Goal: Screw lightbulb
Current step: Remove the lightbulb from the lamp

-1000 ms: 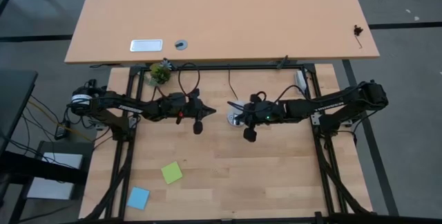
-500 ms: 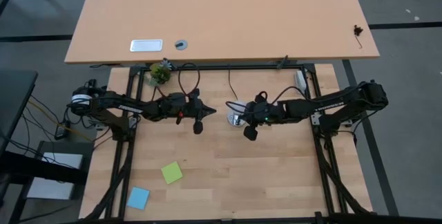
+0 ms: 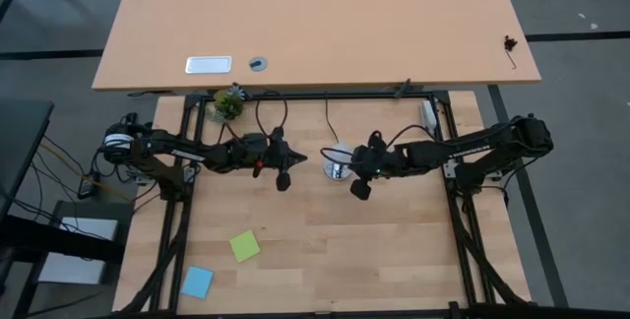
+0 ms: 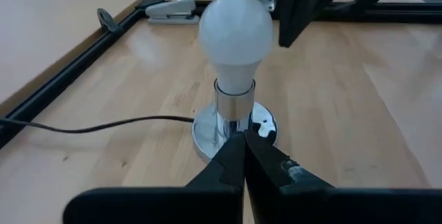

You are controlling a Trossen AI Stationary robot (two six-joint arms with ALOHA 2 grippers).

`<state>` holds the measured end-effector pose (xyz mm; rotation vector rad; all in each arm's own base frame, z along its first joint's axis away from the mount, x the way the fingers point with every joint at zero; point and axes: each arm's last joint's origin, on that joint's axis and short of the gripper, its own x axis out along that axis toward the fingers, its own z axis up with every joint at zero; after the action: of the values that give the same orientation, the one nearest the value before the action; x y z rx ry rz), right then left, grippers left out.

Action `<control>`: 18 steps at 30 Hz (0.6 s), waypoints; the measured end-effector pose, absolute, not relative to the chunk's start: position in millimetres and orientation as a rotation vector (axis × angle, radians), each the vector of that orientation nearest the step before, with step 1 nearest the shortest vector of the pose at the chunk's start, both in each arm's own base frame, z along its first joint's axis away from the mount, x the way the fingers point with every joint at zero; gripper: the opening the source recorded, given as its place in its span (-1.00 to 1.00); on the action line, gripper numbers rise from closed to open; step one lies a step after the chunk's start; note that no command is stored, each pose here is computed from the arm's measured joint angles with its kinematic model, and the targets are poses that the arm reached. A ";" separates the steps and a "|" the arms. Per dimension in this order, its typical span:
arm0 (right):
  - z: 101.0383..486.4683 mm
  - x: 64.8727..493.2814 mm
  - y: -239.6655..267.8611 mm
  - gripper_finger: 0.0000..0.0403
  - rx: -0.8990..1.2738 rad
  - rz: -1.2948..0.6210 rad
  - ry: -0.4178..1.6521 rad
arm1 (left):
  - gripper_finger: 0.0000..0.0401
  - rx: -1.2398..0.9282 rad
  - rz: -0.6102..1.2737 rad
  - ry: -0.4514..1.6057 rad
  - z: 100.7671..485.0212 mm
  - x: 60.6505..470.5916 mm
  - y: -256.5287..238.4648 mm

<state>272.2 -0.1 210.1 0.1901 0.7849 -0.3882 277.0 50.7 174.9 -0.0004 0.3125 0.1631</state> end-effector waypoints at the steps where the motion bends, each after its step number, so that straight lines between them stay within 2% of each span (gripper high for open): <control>1: 209.0 270.9 -1.4 -0.95 0.192 -0.403 0.800 | -0.94 0.000 0.164 0.309 175.2 277.1 50.8; 8: 202.4 261.8 -7.7 -0.95 0.175 -0.457 0.907 | -0.94 -0.008 0.167 0.303 175.8 277.2 51.0; 18: 183.9 255.9 -20.6 -0.96 0.151 -0.484 0.904 | -0.94 -0.006 0.170 0.301 176.0 277.2 51.0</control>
<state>255.9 -20.6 183.9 0.1512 0.9044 -0.4838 277.2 51.0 176.0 -0.0062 0.3010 0.1696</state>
